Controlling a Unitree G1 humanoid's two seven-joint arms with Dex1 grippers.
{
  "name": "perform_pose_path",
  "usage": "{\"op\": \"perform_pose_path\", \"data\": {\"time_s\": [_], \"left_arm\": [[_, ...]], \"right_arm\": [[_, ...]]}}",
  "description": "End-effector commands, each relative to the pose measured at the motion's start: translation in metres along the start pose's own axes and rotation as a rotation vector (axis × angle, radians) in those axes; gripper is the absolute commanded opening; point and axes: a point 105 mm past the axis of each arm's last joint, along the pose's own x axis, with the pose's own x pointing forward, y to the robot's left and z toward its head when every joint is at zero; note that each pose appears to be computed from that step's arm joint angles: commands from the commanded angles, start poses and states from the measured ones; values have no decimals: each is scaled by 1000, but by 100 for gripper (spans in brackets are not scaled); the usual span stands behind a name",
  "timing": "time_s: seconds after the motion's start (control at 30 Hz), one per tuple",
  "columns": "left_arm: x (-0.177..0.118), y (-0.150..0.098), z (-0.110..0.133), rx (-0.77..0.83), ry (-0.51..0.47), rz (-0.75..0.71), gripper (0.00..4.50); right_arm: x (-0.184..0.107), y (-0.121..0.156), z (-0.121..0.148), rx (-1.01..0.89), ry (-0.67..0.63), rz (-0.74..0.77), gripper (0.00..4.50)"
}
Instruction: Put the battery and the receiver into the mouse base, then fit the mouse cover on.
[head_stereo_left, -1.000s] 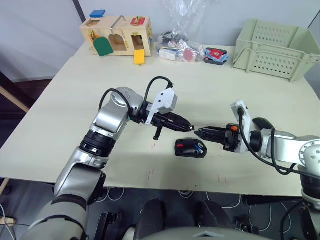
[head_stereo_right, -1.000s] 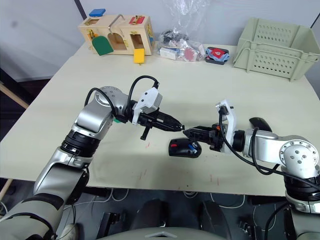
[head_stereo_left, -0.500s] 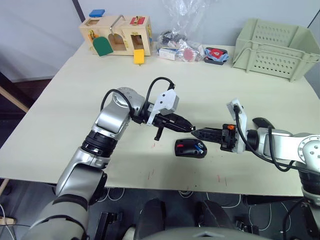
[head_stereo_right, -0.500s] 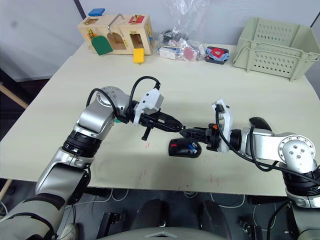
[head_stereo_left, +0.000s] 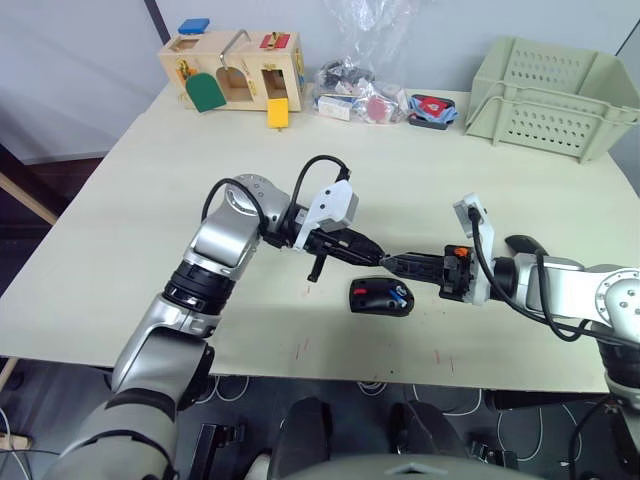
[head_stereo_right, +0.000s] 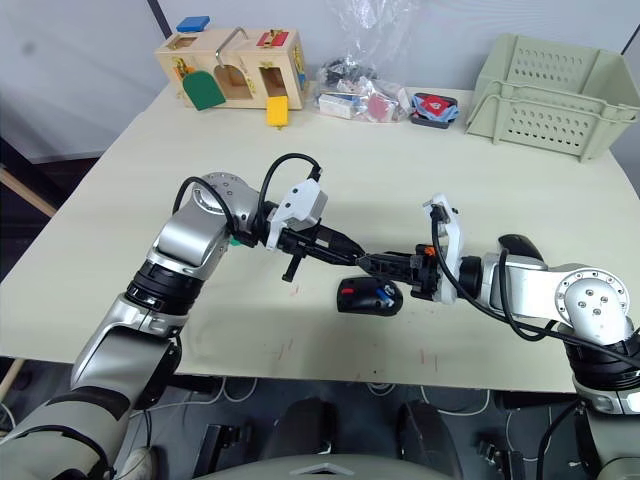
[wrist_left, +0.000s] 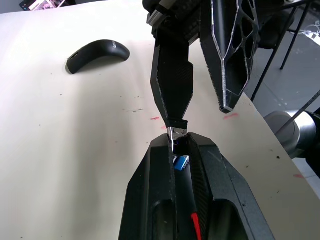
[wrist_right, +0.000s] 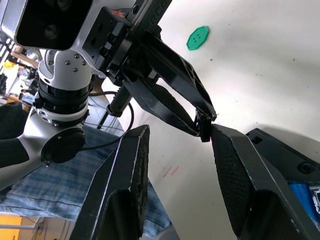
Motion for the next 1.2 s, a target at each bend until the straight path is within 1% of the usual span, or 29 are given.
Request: {"op": "perform_pose_path", "data": {"time_s": [0.03,0.43,0.53,0.6,0.63,1.17,1.2], "left_arm": [[1,0,3,23,0,-7,0],[2,1,2,19,0,-4,0],[2,1,2,18,-2,-3,0],[2,1,2,18,-3,-2,0],[3,1,2,18,-4,-3,0],[3,1,2,18,-11,4,0],[3,1,2,15,-16,8,48]], "right_arm": [[0,14,7,-34,-19,52,199],[1,14,6,-28,-14,58,199],[1,14,6,-27,-13,57,108],[2,13,5,-25,-12,51,21],[2,12,5,-25,-10,49,9],[2,8,2,-12,-1,28,9],[2,8,2,-10,-4,26,3]]}}
